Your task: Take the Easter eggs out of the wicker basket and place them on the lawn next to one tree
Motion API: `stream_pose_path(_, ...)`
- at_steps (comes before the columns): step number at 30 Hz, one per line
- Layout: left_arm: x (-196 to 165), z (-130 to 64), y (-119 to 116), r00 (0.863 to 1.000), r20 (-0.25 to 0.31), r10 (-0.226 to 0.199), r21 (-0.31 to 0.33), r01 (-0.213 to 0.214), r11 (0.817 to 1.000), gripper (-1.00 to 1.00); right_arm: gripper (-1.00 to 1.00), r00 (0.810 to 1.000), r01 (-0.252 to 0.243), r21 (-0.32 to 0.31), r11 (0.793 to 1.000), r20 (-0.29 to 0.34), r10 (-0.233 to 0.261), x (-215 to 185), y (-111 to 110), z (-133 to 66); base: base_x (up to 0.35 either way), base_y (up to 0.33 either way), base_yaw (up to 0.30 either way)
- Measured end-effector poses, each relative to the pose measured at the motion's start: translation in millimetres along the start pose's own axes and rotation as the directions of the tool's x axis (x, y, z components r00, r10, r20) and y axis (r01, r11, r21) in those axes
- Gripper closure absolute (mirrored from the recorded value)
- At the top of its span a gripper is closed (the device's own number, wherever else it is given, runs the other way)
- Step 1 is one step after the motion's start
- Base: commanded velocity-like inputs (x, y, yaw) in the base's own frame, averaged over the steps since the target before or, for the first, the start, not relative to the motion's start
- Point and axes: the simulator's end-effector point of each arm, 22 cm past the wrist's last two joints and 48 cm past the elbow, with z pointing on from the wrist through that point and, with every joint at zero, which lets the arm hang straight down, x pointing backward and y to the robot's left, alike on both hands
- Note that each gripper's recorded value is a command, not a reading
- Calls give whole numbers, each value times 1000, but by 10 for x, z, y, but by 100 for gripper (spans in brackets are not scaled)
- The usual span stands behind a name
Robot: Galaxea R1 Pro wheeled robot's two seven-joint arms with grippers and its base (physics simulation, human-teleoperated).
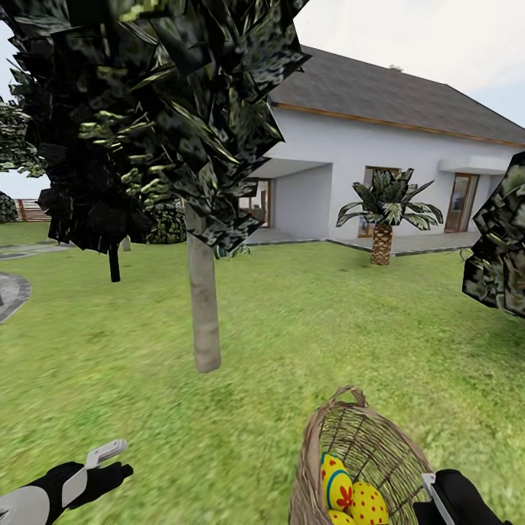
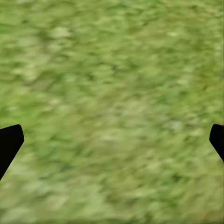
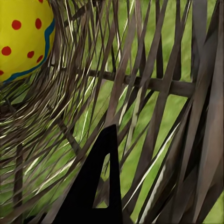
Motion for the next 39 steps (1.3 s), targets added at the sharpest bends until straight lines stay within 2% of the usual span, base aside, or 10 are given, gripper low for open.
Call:
stream_pose_path(12,203,183,72,1000,-1,0,0,0,1000,-100,100,1000,0,-4,1000,0,0,153,70,232,0,0,0)
stream_pose_path(30,496,410,181,998,-69,3,-28,-5,1000,-100,100,997,16,-2,1000,-71,-16,363,121,471,0,0,0)
stream_pose_path(39,599,481,207,996,-91,3,-35,-6,999,-100,100,997,20,1,1000,-75,-20,360,128,515,0,0,0)
